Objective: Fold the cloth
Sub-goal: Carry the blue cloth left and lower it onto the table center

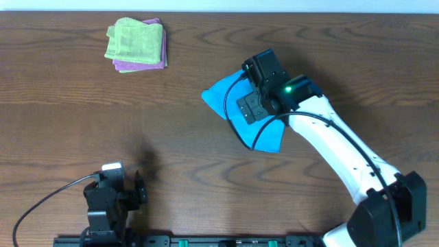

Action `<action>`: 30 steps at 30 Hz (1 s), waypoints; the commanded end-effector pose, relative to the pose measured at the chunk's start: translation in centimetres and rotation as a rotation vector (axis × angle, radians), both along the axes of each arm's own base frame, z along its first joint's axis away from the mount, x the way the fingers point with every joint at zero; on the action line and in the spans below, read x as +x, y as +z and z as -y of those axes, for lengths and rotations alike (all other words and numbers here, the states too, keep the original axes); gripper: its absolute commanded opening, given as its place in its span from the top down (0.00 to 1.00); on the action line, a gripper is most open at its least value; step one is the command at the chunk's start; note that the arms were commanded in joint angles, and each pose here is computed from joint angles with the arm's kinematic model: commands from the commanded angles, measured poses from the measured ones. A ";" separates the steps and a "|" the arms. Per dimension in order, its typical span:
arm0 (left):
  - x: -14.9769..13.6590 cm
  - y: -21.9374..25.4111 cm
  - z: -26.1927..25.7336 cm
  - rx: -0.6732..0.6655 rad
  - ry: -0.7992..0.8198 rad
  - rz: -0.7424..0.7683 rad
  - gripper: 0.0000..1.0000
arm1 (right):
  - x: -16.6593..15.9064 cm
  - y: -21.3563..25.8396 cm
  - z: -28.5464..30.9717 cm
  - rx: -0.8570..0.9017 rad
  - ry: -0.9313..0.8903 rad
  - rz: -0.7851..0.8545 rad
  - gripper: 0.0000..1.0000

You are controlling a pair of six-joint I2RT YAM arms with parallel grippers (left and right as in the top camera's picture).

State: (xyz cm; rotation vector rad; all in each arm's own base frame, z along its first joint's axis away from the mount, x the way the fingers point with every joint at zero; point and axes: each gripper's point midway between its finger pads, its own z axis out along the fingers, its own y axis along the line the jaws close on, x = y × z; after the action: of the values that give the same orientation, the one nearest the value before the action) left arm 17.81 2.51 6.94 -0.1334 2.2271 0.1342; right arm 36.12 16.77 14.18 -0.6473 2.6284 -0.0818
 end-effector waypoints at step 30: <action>-0.4 -1.2 0.1 0.002 -0.011 -0.035 0.05 | -8.0 -12.5 -1.8 0.145 0.025 -0.230 0.07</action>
State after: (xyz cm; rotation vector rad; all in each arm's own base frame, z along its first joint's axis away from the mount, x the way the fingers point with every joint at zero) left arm 17.81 2.51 6.94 -0.1334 2.2271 0.1342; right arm 28.03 19.55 2.29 -0.6359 2.8138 0.2237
